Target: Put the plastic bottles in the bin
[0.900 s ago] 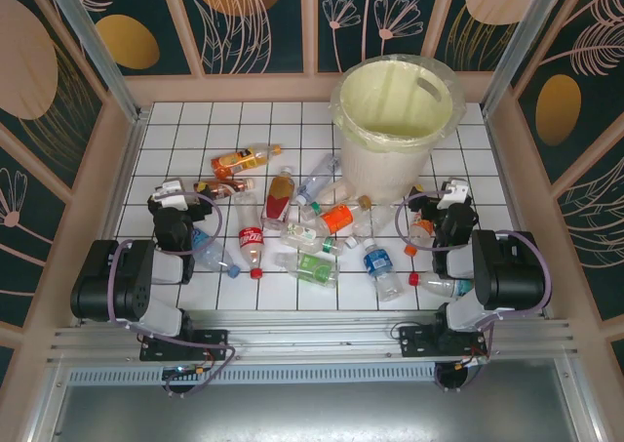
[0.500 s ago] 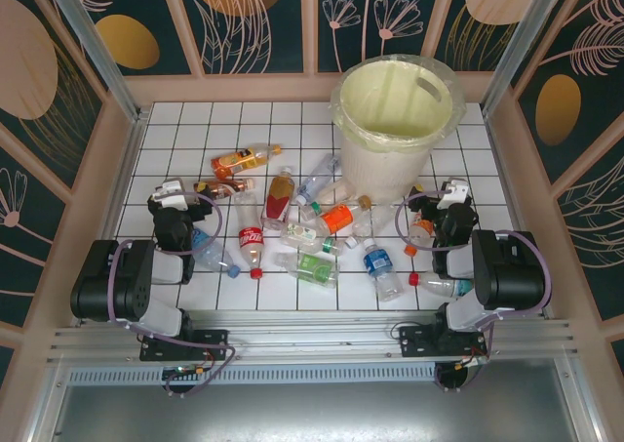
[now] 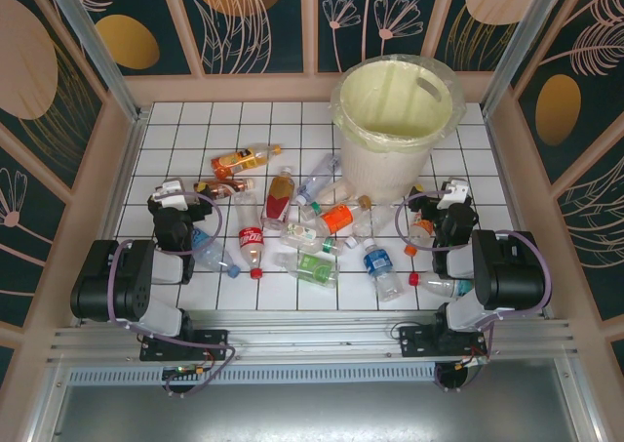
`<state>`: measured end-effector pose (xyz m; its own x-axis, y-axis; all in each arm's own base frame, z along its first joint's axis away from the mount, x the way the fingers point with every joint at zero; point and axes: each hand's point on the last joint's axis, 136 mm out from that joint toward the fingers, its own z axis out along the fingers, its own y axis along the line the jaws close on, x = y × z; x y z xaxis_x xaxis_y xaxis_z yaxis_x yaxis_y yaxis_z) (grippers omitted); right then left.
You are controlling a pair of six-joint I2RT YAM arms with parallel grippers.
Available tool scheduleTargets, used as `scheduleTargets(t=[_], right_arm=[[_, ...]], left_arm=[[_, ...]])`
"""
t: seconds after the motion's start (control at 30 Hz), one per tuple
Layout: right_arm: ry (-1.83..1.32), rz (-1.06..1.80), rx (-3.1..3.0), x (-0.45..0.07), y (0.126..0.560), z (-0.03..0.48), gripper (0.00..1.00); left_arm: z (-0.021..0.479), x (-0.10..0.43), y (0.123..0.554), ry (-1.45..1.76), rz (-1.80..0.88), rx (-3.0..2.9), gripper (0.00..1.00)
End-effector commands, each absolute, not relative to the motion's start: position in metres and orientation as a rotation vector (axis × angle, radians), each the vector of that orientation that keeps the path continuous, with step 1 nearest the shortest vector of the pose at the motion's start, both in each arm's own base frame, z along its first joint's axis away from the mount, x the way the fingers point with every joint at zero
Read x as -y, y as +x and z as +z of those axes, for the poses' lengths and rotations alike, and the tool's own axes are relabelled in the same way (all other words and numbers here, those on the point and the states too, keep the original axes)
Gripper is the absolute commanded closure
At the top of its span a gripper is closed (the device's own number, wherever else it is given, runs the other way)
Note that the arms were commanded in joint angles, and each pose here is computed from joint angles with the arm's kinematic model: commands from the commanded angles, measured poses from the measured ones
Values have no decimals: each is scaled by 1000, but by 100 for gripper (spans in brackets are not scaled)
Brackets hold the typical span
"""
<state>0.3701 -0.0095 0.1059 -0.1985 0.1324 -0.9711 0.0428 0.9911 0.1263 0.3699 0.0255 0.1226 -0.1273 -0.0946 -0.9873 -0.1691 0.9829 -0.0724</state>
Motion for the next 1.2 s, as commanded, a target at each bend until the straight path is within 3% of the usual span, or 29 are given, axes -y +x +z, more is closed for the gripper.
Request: scheduleTargets(t=[0.0,0.63,0.93,1.17], right_arm=[[119,67,-1710,11,378,122,1],[156,-31,-1729,-7,350,167,1],[231,217,-1843,-63,308,188,1],[288,296,-2087,-93,268,177,1]], left_arm=[[137,-24,375,-188,73,-1649,1],[193,-25,359,-315,-35,-1661,1],[200,28,339,-396,-409,-1790,1],[210,112,321,-157,-888,-1836,2]])
